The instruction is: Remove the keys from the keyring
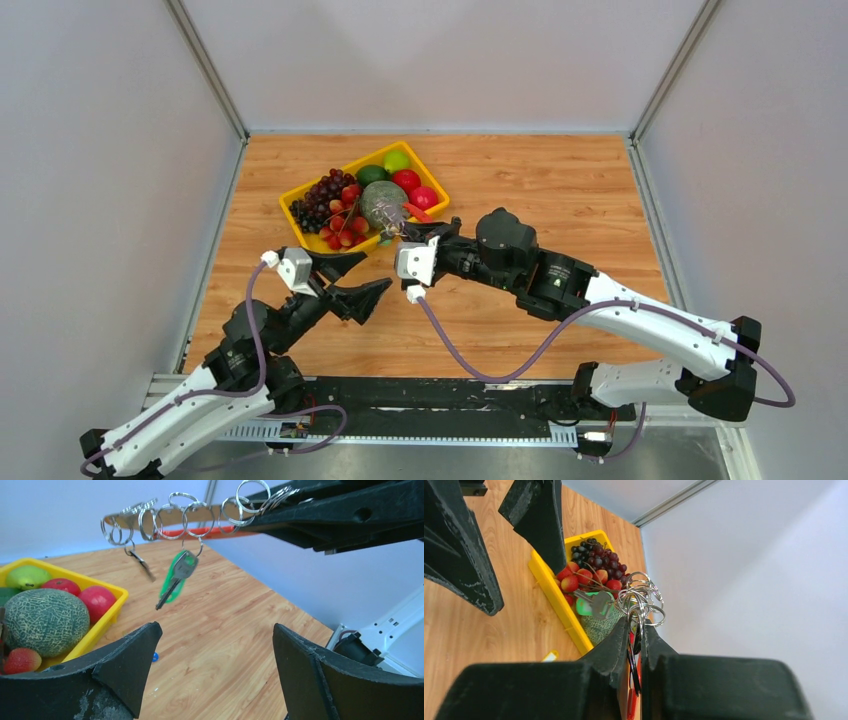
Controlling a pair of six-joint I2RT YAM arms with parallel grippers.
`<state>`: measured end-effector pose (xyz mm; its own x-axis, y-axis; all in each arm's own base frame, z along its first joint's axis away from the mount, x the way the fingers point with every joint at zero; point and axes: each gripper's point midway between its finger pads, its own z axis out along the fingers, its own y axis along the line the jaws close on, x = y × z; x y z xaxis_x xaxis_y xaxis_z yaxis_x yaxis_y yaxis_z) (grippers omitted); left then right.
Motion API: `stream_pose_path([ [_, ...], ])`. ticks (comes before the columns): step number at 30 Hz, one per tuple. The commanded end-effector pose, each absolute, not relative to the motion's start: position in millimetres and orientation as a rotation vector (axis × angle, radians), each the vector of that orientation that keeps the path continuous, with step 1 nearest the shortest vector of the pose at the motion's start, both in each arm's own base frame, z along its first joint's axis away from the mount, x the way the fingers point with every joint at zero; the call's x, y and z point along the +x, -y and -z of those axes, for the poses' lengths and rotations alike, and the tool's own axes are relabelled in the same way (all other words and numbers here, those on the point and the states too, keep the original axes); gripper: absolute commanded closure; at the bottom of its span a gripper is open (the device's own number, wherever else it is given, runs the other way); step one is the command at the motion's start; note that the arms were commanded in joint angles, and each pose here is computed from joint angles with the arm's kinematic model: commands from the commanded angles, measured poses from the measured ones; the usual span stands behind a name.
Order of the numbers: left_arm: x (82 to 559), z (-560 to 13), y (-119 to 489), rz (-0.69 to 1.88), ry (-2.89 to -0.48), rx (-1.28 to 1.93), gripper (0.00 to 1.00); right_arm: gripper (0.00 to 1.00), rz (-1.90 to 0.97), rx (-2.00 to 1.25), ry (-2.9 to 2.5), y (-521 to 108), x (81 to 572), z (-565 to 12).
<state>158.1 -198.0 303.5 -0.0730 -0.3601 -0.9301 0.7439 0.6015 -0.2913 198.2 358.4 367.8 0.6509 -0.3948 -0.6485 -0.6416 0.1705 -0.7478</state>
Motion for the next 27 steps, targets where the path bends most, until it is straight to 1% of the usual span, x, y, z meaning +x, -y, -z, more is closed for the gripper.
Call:
stream_pose_path([
  [1,164,-294,200,0.883,-1.36,0.399,0.07,1.0,-0.159,-1.409,-0.729,-360,193,-407],
  [5,172,-294,205,0.838,-1.385,0.42,0.07,1.0,-0.178,-1.418,-0.663,-361,184,-414],
  [6,173,-297,207,0.837,-1.38,0.424,0.1,1.0,-0.183,-1.418,-0.648,-360,182,-416],
  [7,174,-299,207,0.83,-1.372,0.43,0.16,1.0,-0.188,-1.419,-0.636,-360,179,-416],
  [8,175,-303,208,0.83,-1.36,0.428,0.2,1.0,-0.192,-1.419,-0.626,-360,178,-417],
  [9,176,-304,208,0.827,-1.353,0.427,0.28,1.0,-0.196,-1.42,-0.618,-359,176,-417],
  [11,176,-309,210,0.831,-1.334,0.429,0.35,1.0,-0.205,-1.422,-0.61,-358,174,-416],
  [13,172,-314,214,0.852,-1.306,0.455,0.38,1.0,-0.213,-1.427,-0.605,-358,172,-415],
  [18,171,-324,217,0.861,-1.262,0.468,0.39,1.0,-0.23,-1.441,-0.589,-357,166,-409],
  [21,168,-334,216,0.876,-1.207,0.46,0.42,1.0,-0.228,-1.45,-0.587,-356,166,-405],
  [25,164,-341,216,0.896,-1.161,0.461,0.43,1.0,-0.227,-1.456,-0.587,-356,166,-402],
  [27,162,-340,221,0.902,-1.147,0.498,0.41,1.0,-0.232,-1.459,-0.584,-357,165,-401],
])
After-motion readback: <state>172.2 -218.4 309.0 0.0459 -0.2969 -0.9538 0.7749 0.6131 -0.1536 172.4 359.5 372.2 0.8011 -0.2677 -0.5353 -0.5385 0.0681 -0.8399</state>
